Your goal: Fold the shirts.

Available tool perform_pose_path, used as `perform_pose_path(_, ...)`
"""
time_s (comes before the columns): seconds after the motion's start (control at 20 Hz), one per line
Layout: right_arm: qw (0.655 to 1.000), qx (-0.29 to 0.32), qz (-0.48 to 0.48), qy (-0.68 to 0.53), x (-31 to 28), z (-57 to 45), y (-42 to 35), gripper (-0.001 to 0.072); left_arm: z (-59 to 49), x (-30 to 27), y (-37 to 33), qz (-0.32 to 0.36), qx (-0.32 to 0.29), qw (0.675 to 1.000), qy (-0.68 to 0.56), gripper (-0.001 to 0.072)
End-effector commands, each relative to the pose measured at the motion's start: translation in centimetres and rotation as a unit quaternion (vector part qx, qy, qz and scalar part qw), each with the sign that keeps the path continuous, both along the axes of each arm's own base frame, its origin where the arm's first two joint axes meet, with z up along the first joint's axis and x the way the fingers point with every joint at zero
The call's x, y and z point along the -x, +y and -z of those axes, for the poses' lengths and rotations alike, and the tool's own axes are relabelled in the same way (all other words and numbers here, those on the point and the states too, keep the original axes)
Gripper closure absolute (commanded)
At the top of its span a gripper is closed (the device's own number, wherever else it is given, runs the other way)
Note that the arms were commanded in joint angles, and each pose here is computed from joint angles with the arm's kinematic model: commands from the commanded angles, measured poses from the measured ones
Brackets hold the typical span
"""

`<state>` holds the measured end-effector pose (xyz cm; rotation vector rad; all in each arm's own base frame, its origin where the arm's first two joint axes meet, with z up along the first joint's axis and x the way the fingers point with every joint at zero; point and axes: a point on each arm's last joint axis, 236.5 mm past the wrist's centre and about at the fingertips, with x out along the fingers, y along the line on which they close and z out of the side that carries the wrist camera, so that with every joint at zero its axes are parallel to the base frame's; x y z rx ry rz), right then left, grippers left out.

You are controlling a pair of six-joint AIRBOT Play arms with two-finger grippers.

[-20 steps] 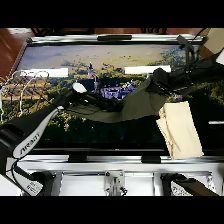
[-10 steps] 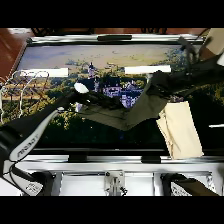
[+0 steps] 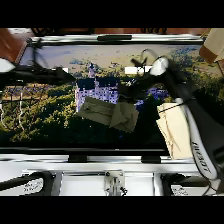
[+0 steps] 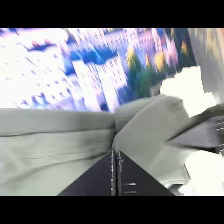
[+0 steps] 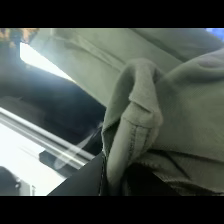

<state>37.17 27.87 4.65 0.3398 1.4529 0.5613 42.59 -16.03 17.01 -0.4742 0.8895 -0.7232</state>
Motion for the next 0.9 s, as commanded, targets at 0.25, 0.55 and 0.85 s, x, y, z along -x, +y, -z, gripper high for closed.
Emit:
perform_pose_path(0.25, 0.994, -0.102, 0.041, 0.004, -2.8, 6.7, 10.5, 0.0615, -6.4, 4.0, 5.7, -0.044, -0.022, 0.997, -0.059, 0.0677)
perform_pose_path(0.55, 0.989, -0.149, -0.015, 0.002, -1.0, 4.5, 12.1, 0.0257, -4.9, 4.5, 2.8, -0.014, -0.016, 0.999, -0.046, 0.0677)
perform_pose_path(0.85, 0.999, 0.033, -0.01, -0.008, -2.6, 3.7, -3.5, 0.0257, -2.0, 4.7, 2.8, -0.018, -0.014, 1.0, -0.012, 0.0677)
